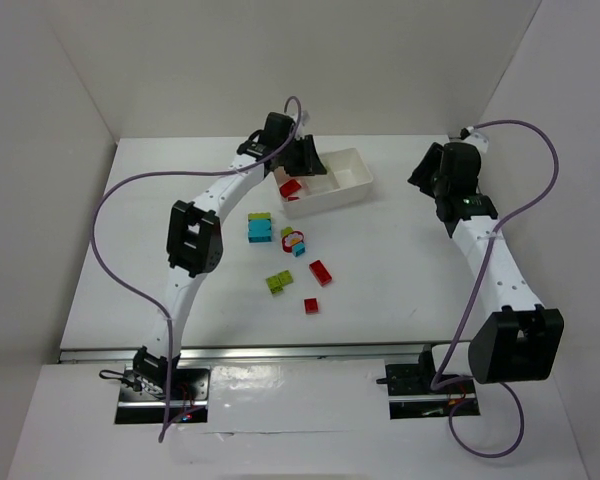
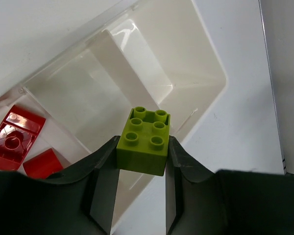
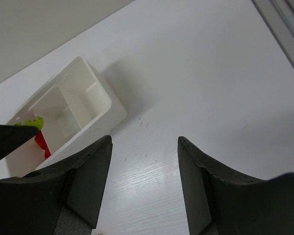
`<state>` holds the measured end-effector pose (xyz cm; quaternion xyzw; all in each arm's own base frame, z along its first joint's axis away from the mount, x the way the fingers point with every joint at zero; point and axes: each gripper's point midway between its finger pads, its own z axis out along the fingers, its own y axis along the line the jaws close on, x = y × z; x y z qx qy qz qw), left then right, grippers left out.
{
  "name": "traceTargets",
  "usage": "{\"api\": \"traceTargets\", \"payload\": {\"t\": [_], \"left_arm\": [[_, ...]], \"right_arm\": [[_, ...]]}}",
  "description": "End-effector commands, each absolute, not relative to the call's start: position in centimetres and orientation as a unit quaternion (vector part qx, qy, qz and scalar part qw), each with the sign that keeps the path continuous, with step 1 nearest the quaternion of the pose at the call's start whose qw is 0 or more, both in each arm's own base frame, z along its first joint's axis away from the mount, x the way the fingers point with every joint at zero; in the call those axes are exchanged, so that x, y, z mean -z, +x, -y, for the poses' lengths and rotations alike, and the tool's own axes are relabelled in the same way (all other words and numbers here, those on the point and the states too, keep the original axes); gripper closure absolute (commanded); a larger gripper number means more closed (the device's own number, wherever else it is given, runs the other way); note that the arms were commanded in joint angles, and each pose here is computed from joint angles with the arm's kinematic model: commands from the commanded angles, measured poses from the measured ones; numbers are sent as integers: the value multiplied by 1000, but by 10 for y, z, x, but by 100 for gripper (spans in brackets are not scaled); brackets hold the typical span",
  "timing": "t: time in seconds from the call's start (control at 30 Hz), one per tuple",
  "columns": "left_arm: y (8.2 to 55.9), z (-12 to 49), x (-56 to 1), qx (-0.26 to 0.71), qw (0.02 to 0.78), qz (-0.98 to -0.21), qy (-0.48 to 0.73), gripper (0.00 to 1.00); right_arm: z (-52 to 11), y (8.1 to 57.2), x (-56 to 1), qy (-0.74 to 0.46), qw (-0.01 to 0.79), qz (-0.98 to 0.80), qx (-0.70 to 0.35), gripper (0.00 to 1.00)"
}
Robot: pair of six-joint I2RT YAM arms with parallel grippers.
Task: Sort the legos into containers by color
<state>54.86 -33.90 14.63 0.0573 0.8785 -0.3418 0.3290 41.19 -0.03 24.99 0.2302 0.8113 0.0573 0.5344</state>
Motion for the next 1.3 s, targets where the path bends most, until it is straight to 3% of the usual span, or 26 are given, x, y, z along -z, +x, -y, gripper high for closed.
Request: {"api": "traceTargets", "payload": {"t": [0.0,0.13,0.2,0.23,0.4,0.47,0.57,0.7,0.9,1.17,1.27], "left_arm": [[560,347,-170,358,359,-861,51,53],[560,351,-160,365,350,-861,51,26],[559,354,-164,376,349,-857,52,7],[559,354,-164,376,349,-857,52,4],[551,359,-208,404,369,-833,78,3],[541,354,-253,411,397,-816,90,3],[532,326,-273,382,418,-820,86,3],[507,256,-302,313,448,-835,55,0],[473,178,-301,208,459,-864,6,0],[448,124,-279,178,442,-878,-39,0],[446,121,-277,180,440,-879,-41,1]], "right_arm": [[10,405,-262,239,545,-802,-49,36],[14,405,-262,242,546,-801,-47,36],[14,404,-258,243,542,-803,-46,36],[16,404,-258,244,541,-803,-47,36],[-2,410,-254,185,531,-824,-77,36],[-29,407,-248,133,513,-839,-122,36],[-83,394,-224,53,467,-865,-176,36],[-164,360,-178,-47,388,-894,-221,26],[-231,312,-128,-138,330,-914,-191,13],[-261,289,-64,-214,271,-927,-145,16],[-254,288,-44,-208,258,-937,-112,22]]}}
